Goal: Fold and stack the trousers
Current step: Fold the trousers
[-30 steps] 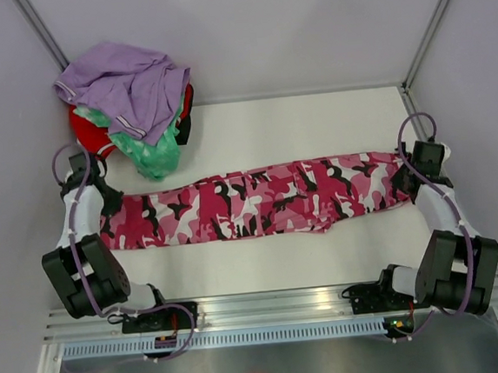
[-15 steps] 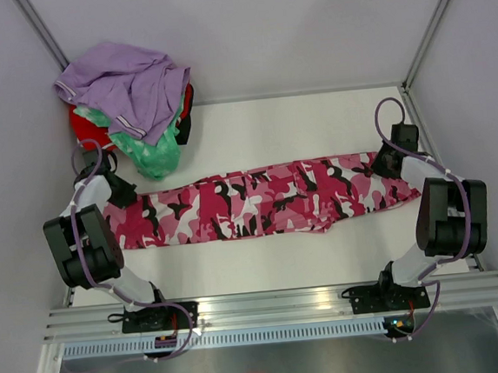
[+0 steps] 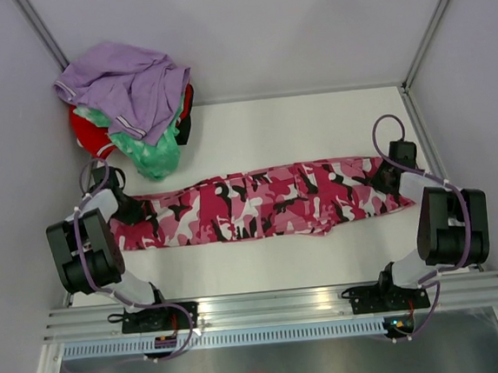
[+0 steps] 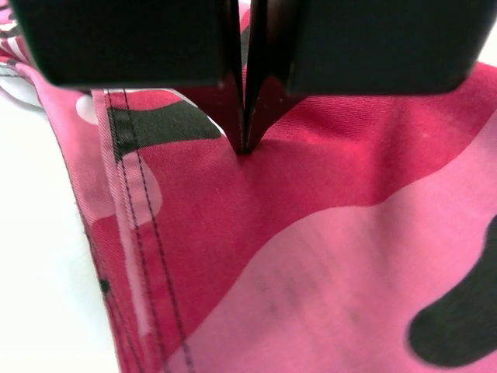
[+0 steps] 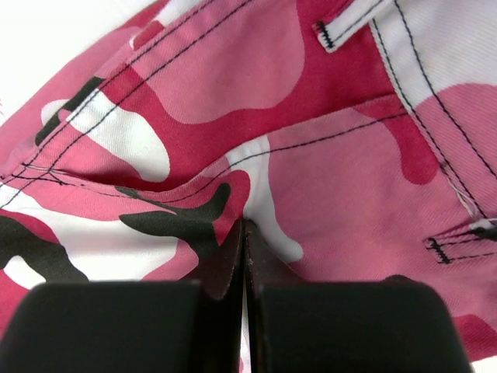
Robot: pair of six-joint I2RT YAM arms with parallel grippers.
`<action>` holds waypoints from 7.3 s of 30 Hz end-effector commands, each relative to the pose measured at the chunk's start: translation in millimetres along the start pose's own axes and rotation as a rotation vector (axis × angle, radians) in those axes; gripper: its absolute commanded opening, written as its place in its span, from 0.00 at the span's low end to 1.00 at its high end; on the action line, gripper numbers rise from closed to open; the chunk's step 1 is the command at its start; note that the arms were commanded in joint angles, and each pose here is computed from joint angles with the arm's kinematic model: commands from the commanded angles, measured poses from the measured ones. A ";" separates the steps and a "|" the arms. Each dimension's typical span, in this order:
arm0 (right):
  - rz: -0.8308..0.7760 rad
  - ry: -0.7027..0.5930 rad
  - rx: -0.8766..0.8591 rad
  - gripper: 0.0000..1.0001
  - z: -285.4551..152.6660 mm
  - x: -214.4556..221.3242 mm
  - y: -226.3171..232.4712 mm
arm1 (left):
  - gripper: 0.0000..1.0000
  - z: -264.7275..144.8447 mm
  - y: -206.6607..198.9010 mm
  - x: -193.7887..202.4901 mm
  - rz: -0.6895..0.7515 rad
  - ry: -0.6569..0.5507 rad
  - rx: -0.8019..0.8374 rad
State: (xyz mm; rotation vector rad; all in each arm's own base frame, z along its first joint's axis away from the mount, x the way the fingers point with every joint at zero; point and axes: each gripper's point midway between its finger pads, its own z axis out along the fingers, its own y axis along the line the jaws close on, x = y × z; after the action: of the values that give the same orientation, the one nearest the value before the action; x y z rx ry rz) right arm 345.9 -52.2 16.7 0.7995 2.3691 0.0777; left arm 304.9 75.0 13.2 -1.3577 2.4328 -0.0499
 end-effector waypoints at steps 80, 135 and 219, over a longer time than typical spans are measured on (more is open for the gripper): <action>-0.239 0.038 -0.356 0.92 -78.3 -2.9 140.1 | 0.91 -33.1 55.9 -129.4 0.394 -0.292 0.074; -0.166 -0.067 -0.259 0.92 -95.2 -2.2 106.3 | 0.02 -229.2 -121.4 64.1 0.559 -0.325 0.516; -0.256 -0.007 -0.363 0.95 -156.5 35.6 100.8 | 0.02 -138.2 -91.4 50.5 0.577 -0.294 0.502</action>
State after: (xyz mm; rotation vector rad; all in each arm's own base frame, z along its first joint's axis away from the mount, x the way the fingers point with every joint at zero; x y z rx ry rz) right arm 283.5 58.1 147.6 0.3280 2.3515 0.3080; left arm 295.6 -82.5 84.5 -0.4377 2.4072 -0.4281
